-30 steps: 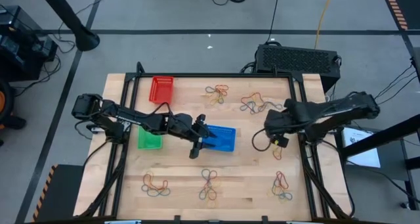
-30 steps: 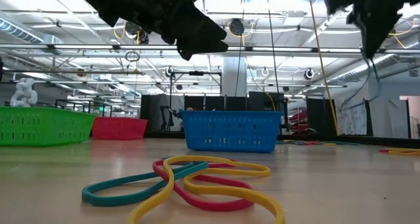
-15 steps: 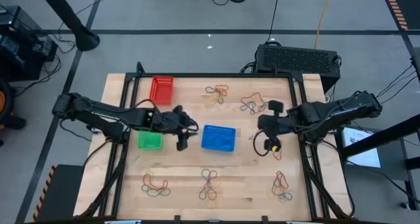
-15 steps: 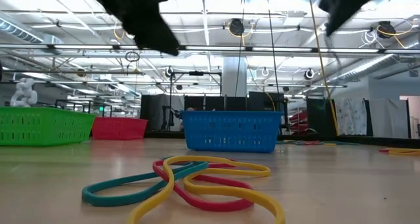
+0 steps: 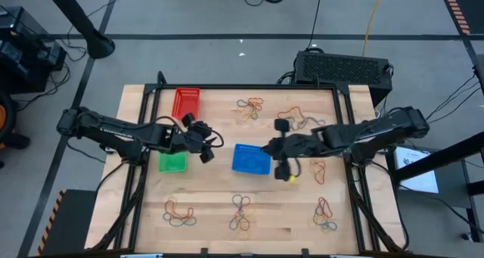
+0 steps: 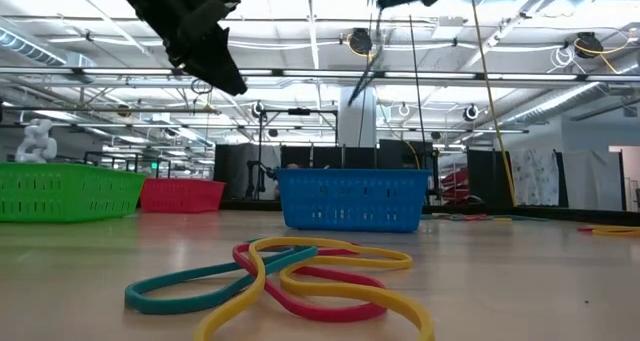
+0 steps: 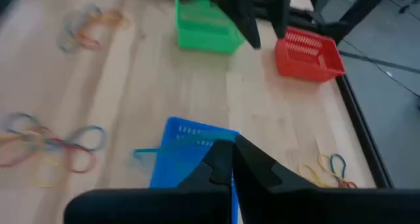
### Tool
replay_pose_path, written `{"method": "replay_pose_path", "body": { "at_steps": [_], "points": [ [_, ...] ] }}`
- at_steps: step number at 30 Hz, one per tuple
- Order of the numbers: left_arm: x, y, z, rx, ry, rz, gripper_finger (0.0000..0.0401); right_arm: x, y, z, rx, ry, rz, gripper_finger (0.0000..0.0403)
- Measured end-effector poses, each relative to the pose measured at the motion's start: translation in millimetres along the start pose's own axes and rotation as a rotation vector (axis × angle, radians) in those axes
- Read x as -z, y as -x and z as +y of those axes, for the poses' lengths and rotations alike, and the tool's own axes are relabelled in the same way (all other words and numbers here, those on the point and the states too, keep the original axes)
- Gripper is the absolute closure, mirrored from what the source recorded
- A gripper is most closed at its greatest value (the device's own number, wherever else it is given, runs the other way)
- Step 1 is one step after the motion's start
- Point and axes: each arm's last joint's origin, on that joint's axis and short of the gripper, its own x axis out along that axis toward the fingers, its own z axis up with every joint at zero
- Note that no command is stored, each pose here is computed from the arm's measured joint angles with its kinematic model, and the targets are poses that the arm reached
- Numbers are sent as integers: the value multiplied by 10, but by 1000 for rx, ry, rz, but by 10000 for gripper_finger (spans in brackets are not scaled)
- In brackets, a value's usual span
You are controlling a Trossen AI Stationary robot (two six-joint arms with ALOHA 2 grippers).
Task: Sort rubber bands into baskets
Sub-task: Put the blue rubber band into the blue bin
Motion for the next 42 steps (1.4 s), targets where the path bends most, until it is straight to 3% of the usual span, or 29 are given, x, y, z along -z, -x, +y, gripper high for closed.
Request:
{"method": "replay_pose_path", "body": {
  "at_steps": [8,14,17,22,29,33,37,42],
  "points": [
    [0,-1,-3,8,-1,2,207,232,-720,22,69,70,187,402],
    [-4,-1,-5,12,-28,-1,207,382,-1008,-36,132,53,272,402],
    [-4,-2,-6,13,-27,-1,207,428,-1083,-22,111,26,294,402],
    [-4,-2,-6,13,-26,-1,207,497,-1191,52,-20,9,323,402],
    [-4,-2,-6,13,-26,-1,207,565,-1231,86,-31,-29,374,403],
    [-4,-2,-6,13,-26,-1,207,564,-1229,114,-120,-71,375,398],
    [-4,-2,-6,13,-26,-1,207,578,-1218,136,-195,-59,391,369],
    [-3,-3,-7,14,-26,-1,207,533,-1165,83,-92,-8,402,312]
  ]
}}
